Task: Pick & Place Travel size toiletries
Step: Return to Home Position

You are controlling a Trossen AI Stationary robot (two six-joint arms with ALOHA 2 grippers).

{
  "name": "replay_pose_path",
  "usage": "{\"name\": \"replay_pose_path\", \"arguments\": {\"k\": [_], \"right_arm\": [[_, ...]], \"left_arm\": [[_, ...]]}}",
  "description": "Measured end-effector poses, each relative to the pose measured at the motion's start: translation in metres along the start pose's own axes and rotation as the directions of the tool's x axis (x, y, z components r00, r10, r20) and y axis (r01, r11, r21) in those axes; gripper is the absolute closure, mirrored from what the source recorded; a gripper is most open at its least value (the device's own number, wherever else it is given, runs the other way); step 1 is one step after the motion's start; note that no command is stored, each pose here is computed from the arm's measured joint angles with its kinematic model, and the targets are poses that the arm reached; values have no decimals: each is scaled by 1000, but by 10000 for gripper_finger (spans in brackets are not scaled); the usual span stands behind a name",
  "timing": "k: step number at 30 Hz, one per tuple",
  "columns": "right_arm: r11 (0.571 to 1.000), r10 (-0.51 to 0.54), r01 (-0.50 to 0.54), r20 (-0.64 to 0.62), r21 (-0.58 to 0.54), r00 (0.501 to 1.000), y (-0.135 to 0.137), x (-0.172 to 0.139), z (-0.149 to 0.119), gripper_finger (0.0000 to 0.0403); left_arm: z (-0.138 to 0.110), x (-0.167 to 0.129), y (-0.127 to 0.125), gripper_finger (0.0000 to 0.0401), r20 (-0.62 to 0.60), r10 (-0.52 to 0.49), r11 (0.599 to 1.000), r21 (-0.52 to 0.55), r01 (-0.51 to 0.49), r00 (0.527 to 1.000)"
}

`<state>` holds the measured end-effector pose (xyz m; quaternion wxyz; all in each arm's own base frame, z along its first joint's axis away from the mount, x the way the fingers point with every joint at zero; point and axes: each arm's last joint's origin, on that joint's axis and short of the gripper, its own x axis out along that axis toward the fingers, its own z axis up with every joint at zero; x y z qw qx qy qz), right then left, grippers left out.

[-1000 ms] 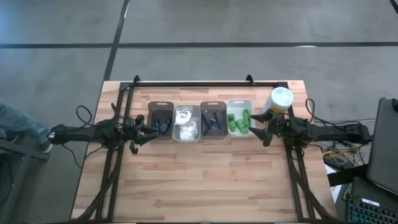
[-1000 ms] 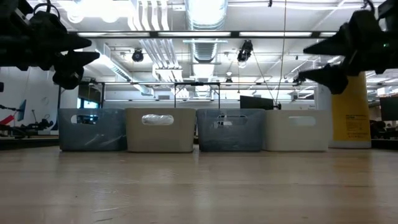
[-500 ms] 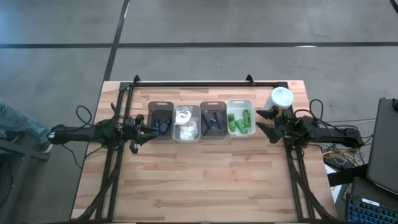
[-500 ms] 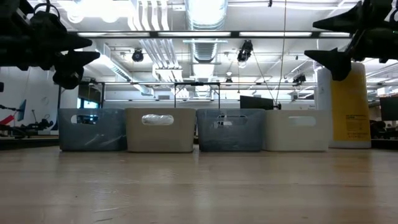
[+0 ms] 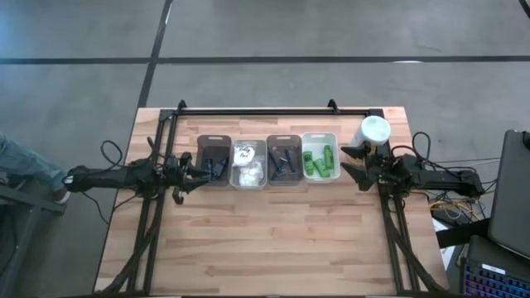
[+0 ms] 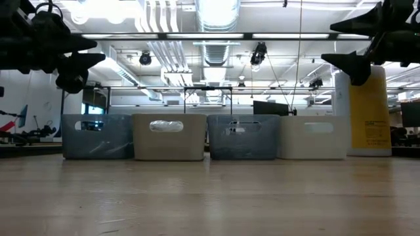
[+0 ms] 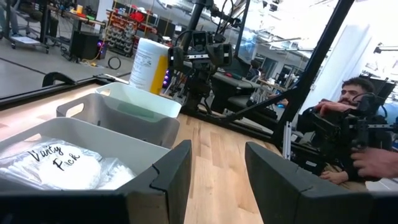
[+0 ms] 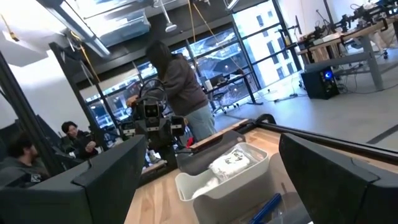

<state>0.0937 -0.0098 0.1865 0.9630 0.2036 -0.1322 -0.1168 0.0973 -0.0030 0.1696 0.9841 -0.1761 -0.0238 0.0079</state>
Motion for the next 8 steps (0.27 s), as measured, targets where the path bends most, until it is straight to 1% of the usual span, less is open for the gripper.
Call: {"name": "replay_pose_path", "arguments": {"k": [4,5,6,8], "right_arm": [[1000,11,-11,-6,-7,1000,0,0,0,39],[999,17,-17,-11,-39,1000,0,0,-1,39],[995,20,-21,-16,-95,1000,0,0,-1,39],[968,31,-38,-32,-249,999,1,0,-2,39]], "left_arm": [[0,0,0,246,0,-2,1000,0,2,1000],[0,0,0,246,1,-2,1000,0,2,1000],[0,0,0,246,1,-2,1000,0,2,1000],[0,0,0,246,1,-2,1000,0,2,1000]]}}
